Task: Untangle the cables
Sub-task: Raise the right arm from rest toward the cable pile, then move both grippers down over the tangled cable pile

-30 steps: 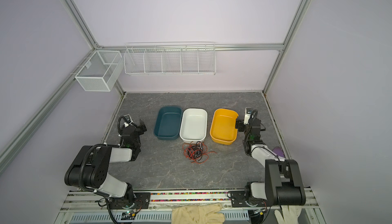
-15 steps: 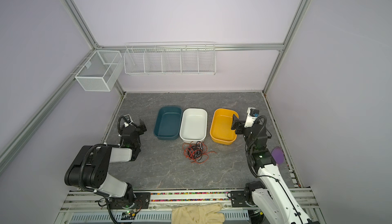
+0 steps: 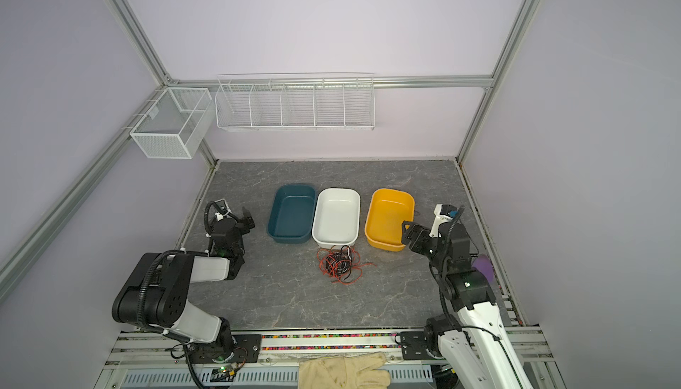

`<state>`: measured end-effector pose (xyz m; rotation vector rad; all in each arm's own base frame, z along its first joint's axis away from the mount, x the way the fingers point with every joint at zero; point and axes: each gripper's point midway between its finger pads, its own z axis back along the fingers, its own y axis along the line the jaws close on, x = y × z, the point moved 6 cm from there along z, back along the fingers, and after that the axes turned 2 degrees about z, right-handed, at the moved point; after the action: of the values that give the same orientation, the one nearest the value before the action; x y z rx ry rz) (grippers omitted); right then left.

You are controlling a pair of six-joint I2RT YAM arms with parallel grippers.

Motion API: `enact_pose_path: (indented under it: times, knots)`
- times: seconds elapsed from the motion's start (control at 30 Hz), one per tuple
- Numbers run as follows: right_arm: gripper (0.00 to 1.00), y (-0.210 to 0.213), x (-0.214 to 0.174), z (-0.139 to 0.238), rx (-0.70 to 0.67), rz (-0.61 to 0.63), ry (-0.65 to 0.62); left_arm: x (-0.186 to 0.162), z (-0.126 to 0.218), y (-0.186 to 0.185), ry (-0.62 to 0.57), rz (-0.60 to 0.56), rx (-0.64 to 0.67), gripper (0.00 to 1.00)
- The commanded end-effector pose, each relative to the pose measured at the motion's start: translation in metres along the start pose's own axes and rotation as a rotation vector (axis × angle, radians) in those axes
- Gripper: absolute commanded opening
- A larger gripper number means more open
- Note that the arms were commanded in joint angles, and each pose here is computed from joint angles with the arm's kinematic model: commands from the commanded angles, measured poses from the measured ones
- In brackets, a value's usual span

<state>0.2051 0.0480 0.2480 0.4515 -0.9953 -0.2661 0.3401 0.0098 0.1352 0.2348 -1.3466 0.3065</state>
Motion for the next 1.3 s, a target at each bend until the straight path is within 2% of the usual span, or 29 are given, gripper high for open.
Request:
enact_pose_path:
  times: [0.0,0.17,0.33,0.37,0.47,0.57,0.63,0.73,0.8,0.9,0.97,1.27]
  knots:
    - [0.88,-0.003,-0.023,0.004,0.043,-0.051,0.067,-0.002,0.000,0.001,-0.003,-0.011,-0.006,0.99]
    - [0.88,-0.013,-0.045,0.012,-0.001,-0.027,0.161,0.004,0.005,0.003,-0.025,-0.003,0.023,0.99]
    - [0.92,-0.016,-0.064,0.018,0.017,-0.012,0.222,0.043,0.025,-0.008,-0.053,-0.065,0.007,0.99]
    - [0.92,-0.015,-0.067,0.019,0.024,-0.012,0.235,0.055,0.030,-0.007,-0.071,-0.031,0.011,0.99]
    - [0.93,-0.014,-0.076,0.018,0.044,-0.005,0.286,0.096,0.054,0.001,-0.072,0.200,-0.001,0.99]
    - [0.95,-0.010,-0.089,0.014,0.084,0.001,0.344,0.134,0.079,-0.013,-0.060,0.268,-0.210,0.99]
    - [0.97,-0.007,-0.097,0.010,0.110,0.017,0.375,0.141,0.094,-0.017,-0.020,0.326,-0.306,0.99]
    - [0.98,0.000,-0.105,0.002,0.123,0.064,0.419,0.141,0.106,-0.013,0.046,0.500,-0.347,0.99]
    - [0.99,0.009,-0.108,-0.003,0.131,0.105,0.449,0.144,0.113,-0.021,0.095,0.520,-0.453,0.99]
    - [1.00,0.026,-0.113,-0.011,0.134,0.172,0.489,0.138,0.119,-0.030,0.215,0.569,-0.514,0.99]
    - [0.99,0.039,-0.115,-0.016,0.151,0.214,0.493,0.135,0.126,-0.040,0.258,0.525,-0.602,0.99]
    - [0.96,0.097,-0.132,-0.040,0.218,0.349,0.562,0.082,0.146,-0.046,0.444,0.462,-0.481,0.99]
